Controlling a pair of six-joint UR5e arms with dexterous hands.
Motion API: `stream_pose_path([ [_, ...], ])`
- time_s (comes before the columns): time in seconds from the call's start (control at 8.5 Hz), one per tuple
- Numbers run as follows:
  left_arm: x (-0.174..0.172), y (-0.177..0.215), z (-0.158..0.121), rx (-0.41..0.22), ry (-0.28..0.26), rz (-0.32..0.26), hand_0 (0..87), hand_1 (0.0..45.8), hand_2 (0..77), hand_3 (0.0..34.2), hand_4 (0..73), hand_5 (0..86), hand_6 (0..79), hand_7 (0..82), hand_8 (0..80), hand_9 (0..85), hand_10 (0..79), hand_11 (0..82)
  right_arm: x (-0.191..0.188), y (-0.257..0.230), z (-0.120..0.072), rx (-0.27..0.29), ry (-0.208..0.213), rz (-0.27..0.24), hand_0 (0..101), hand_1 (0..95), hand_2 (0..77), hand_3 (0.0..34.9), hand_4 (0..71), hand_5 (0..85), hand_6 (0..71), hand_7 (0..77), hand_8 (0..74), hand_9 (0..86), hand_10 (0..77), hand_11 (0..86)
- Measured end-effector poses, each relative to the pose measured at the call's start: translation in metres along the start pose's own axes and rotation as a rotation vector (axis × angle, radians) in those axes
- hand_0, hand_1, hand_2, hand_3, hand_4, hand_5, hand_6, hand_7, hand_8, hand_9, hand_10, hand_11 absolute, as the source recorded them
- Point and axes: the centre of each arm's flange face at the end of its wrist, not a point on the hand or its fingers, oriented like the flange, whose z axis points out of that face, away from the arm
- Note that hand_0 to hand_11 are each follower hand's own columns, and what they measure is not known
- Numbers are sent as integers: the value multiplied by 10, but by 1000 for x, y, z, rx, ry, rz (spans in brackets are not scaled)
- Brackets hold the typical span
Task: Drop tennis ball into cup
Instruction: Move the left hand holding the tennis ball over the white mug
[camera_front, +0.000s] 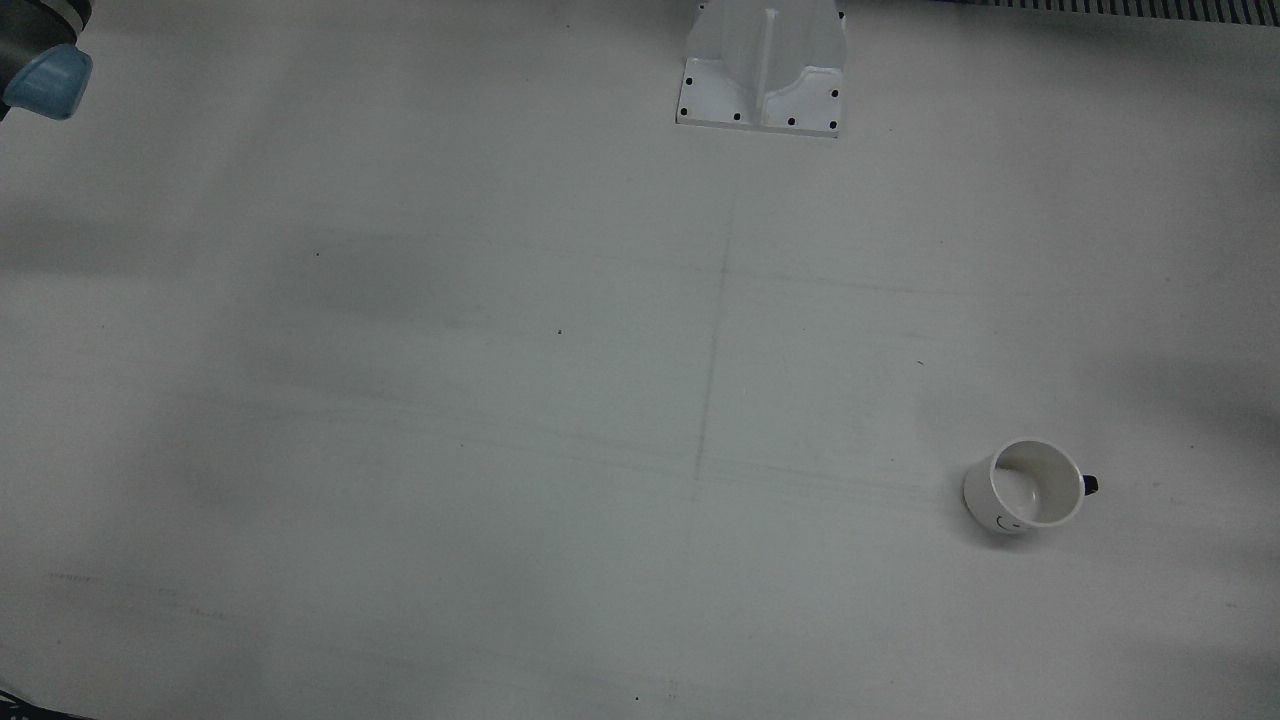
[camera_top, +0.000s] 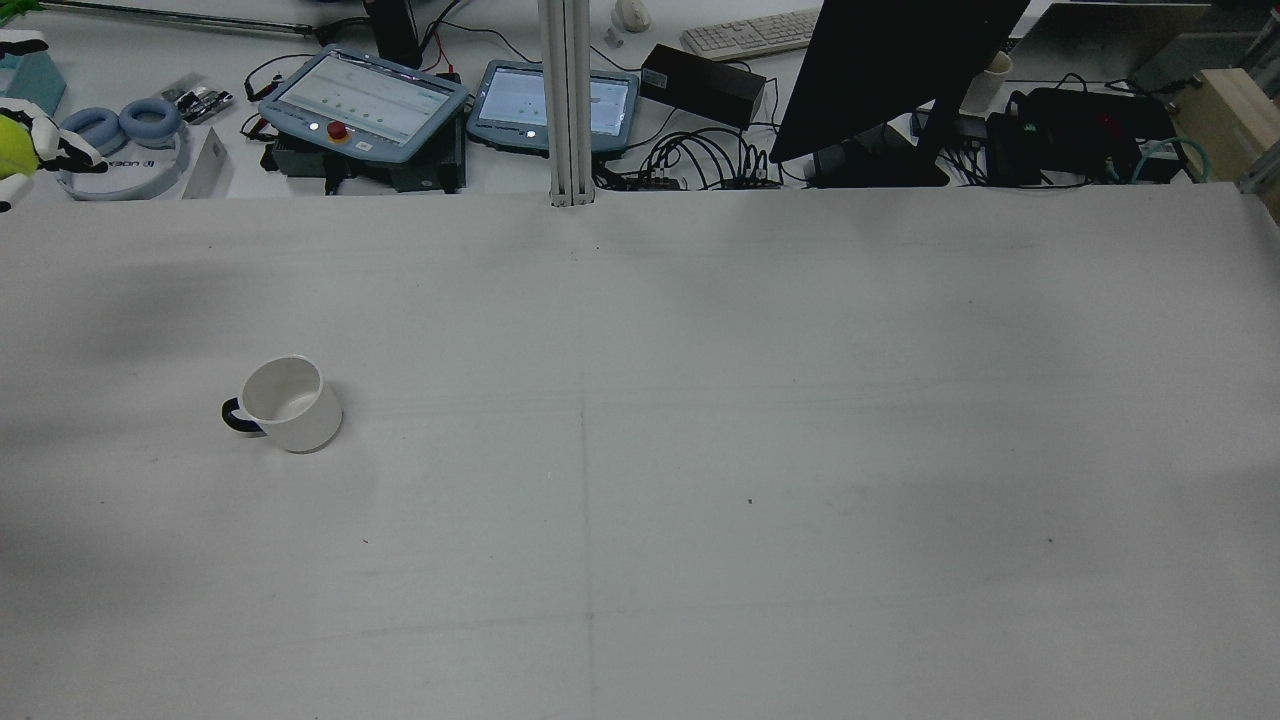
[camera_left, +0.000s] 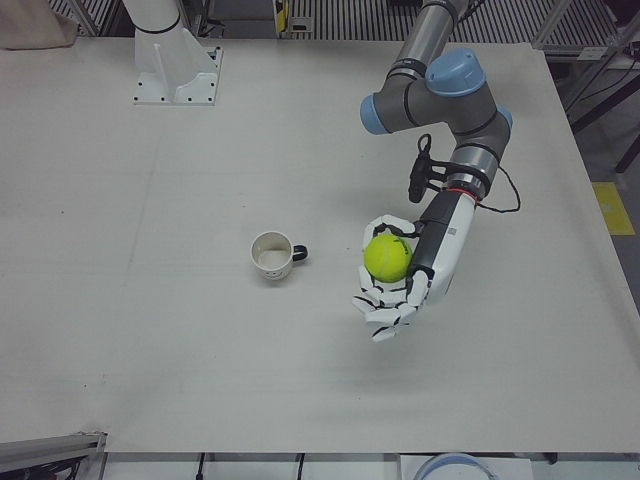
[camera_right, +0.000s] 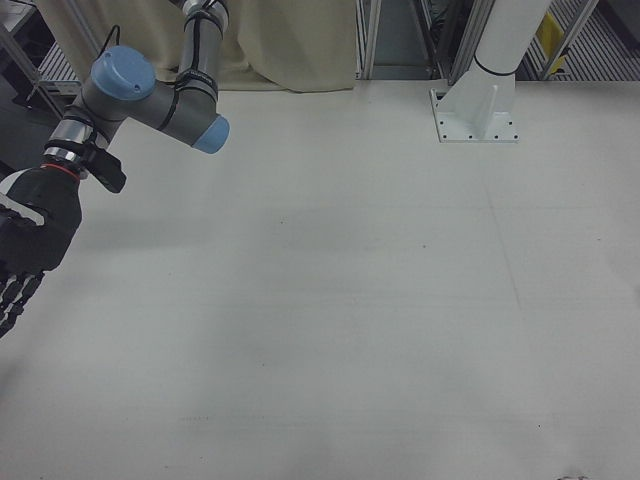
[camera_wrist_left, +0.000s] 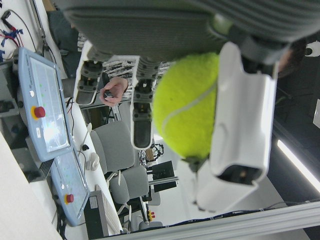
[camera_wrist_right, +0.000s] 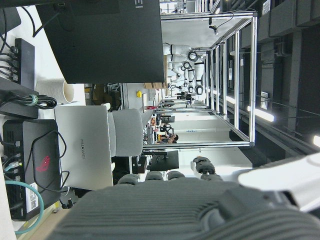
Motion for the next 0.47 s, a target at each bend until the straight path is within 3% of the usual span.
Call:
stream_pose_path([
  [0.12, -13, 11, -1, -16, -29, -8, 802, 71, 595, 296, 11, 322, 638, 453, 409, 349, 109, 202, 0, 0, 0, 1, 0, 0, 0, 5, 5, 0, 0, 0, 0, 5, 0, 0, 0, 5],
  [0.47, -122, 59, 14, -87, -210, -42, 802, 71, 595, 296, 5, 295, 644, 453, 409, 349, 109, 196, 0, -1, 0, 1, 1, 0, 0, 5, 5, 0, 0, 0, 0, 5, 0, 0, 0, 5],
])
